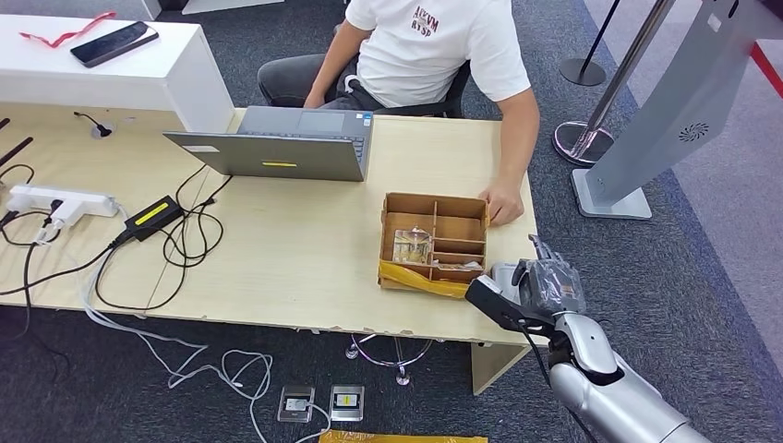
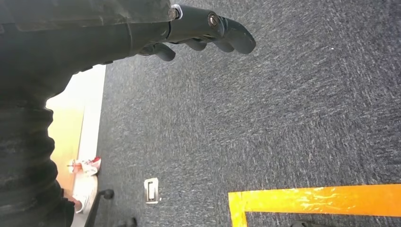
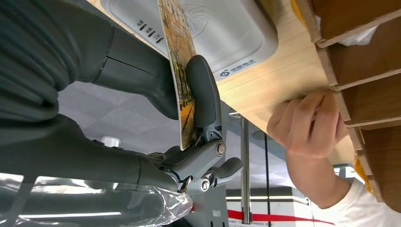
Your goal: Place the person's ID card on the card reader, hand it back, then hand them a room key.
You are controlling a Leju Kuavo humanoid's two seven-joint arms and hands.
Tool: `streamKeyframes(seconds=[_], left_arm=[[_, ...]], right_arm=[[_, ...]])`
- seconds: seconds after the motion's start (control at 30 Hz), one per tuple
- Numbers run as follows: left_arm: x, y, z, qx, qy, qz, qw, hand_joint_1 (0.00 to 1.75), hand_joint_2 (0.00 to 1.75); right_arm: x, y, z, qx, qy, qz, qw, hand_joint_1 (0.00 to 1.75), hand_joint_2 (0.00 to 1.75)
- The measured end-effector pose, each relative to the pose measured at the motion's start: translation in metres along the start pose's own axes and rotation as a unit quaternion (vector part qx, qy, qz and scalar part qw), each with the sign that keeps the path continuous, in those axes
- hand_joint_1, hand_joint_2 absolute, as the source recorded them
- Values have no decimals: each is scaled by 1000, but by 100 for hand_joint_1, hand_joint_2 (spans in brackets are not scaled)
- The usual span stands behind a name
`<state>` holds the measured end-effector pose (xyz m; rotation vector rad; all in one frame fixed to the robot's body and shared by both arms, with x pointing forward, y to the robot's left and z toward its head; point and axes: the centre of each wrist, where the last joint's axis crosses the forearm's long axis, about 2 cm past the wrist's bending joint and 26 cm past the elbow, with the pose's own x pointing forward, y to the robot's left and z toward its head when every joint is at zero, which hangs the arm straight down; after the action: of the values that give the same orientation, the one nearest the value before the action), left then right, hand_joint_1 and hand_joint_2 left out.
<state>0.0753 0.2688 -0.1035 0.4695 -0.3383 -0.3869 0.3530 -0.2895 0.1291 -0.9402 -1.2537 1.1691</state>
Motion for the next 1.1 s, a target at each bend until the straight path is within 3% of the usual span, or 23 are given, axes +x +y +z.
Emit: streamKeyframes(seconds=[0.7, 1.1], left_arm=[[1, 0, 0, 1, 1, 1, 1000, 0, 175], [1, 0, 0, 9, 1, 10, 1000, 0, 175]], right_arm=[[1, 20, -4, 21, 14, -12, 1000, 170, 175], [-2, -13, -23, -40, 32, 4, 999, 167, 175]])
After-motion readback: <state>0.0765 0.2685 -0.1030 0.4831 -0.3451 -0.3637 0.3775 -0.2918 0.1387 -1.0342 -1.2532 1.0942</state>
